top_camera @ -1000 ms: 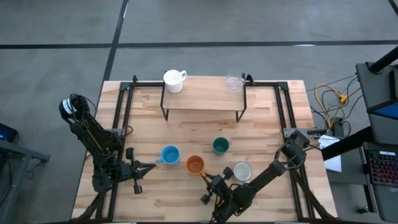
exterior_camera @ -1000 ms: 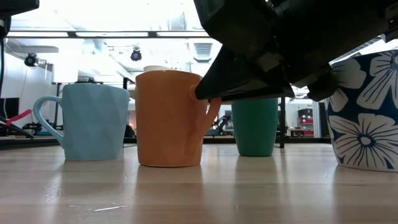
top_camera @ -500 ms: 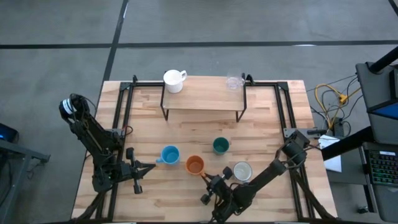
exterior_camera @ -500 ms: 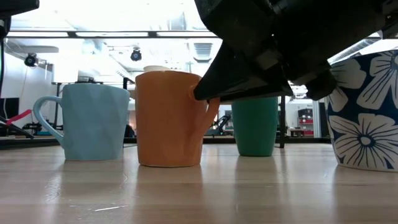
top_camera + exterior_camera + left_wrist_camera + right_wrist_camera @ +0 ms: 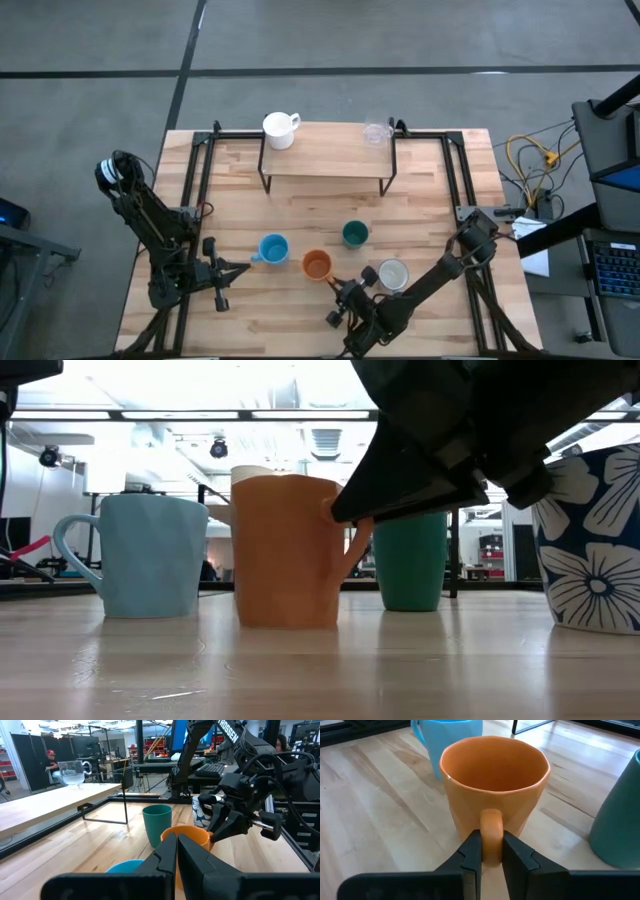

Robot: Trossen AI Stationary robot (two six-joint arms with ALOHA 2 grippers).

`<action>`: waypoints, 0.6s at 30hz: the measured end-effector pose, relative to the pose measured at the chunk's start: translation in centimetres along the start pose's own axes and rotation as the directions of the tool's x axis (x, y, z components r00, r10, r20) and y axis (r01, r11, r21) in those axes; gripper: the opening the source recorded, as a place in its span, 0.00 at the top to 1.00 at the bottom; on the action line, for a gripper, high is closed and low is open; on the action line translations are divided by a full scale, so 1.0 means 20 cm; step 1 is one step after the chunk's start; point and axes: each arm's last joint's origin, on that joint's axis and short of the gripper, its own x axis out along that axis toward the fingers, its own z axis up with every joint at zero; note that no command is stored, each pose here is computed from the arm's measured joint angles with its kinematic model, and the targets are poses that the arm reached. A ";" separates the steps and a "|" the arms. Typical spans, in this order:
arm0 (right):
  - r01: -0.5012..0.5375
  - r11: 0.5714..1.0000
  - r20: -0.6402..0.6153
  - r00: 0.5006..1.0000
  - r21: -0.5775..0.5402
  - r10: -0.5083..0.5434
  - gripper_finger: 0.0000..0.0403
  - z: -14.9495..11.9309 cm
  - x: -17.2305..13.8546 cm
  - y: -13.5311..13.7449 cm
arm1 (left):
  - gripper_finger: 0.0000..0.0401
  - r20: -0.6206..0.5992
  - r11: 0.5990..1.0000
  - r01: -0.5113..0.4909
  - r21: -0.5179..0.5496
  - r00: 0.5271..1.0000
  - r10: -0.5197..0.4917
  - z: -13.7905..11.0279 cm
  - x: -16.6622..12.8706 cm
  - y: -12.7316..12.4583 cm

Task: Stack small to large cups/mugs on shelf
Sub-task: Put the orange cup on the shelf

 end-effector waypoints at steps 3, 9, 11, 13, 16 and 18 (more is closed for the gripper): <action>-0.004 1.000 -0.006 1.000 -0.008 0.004 0.89 0.02 -0.01 0.00 | 1.00 0.000 1.000 0.000 0.000 1.000 0.000 0.00 0.00 0.00; -0.012 0.999 -0.024 1.000 -0.033 0.011 0.89 0.04 -0.01 -0.01 | 1.00 0.000 1.000 0.001 0.000 1.000 -0.001 0.00 0.00 0.00; -0.014 0.999 -0.028 1.000 -0.032 0.013 0.89 0.05 -0.01 -0.01 | 1.00 0.000 1.000 0.000 0.000 1.000 0.000 0.00 0.00 0.00; -0.015 0.999 -0.034 0.999 -0.032 0.014 0.89 0.05 -0.01 -0.01 | 1.00 0.000 1.000 0.000 0.000 1.000 0.000 0.00 0.00 0.00; -0.014 0.999 -0.038 0.999 -0.033 0.013 0.89 0.05 0.00 -0.01 | 1.00 0.000 1.000 0.000 0.000 1.000 0.000 0.00 0.00 0.00; -0.012 0.999 -0.041 0.999 -0.035 0.011 0.89 0.05 0.00 -0.01 | 1.00 0.000 1.000 0.000 0.000 1.000 0.000 0.00 0.00 0.00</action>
